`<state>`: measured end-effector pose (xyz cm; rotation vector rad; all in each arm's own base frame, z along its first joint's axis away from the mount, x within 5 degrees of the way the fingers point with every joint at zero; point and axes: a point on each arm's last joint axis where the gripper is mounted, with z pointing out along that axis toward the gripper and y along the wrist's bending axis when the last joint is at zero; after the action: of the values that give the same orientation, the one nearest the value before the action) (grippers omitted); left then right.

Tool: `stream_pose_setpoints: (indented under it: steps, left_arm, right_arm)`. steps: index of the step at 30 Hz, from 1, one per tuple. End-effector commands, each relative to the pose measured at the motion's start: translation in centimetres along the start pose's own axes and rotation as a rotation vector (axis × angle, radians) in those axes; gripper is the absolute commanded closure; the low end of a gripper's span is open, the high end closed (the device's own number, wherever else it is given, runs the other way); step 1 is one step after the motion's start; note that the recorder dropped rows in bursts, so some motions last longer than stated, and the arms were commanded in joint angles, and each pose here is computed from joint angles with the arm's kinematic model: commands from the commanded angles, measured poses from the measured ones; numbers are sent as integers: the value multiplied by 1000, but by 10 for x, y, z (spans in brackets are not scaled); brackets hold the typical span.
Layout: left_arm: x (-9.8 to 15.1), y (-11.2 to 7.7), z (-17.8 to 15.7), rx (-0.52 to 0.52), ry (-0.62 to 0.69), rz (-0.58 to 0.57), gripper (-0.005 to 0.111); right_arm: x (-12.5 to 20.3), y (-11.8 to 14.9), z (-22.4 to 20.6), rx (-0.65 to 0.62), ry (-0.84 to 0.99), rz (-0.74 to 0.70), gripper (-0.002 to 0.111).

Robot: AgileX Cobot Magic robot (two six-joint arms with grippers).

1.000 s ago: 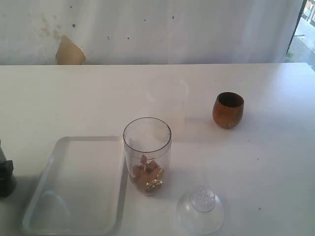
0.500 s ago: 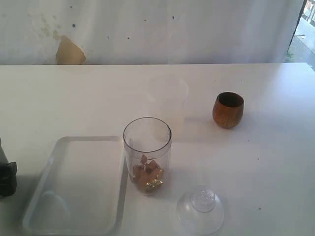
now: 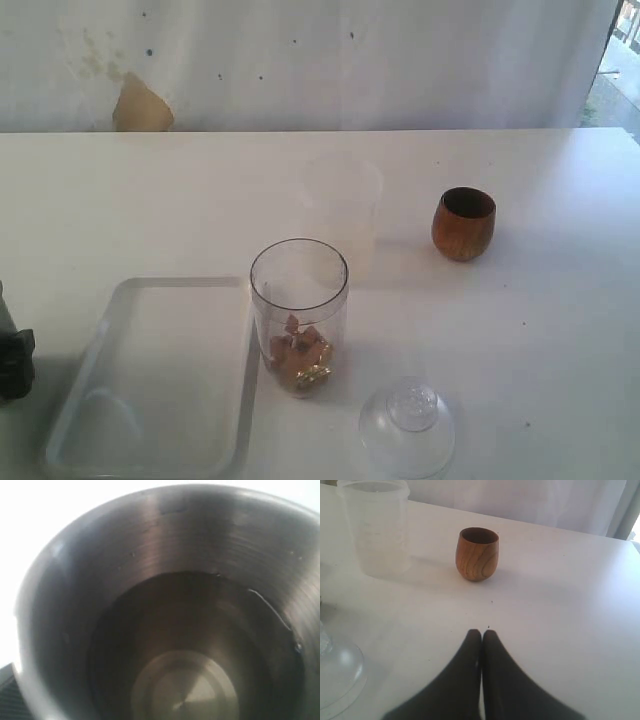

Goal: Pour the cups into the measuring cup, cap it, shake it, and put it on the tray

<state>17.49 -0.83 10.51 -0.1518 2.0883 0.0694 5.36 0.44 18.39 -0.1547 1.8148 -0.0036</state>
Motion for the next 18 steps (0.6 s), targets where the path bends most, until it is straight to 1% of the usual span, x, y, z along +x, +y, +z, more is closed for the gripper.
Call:
stream_pose_setpoints:
  steps: [1, 7, 9, 11, 12, 13, 15, 16, 18]
  left_arm:
    - [-2, 0, 0, -5, -15, -4, 2]
    - [-2, 0, 0, -5, -15, -4, 2]
    - [-2, 0, 0, -5, -15, -4, 4]
    - [-2, 0, 0, -5, -15, -4, 15]
    - [-2, 0, 0, -5, -15, -4, 25]
    - [-2, 0, 0, -5, -15, -4, 38]
    - [-2, -1, 0, 2, -15, 0, 58]
    - [-2, -1, 0, 10, -21, 5, 72]
    - [-4, -3, 2, 17, -28, 7, 91]
  right_arm:
    - [1, 0, 0, 5, -1, 7, 108]
    - [1, 0, 0, 5, -1, 7, 108]
    - [1, 0, 0, 5, -1, 7, 108]
    - [1, 0, 0, 5, -1, 7, 108]
    - [1, 0, 0, 5, -1, 7, 108]
    - [1, 0, 0, 5, -1, 7, 108]
    - [1, 0, 0, 5, -1, 7, 108]
    - [1, 0, 0, 5, -1, 7, 108]
    - [1, 0, 0, 5, -1, 7, 108]
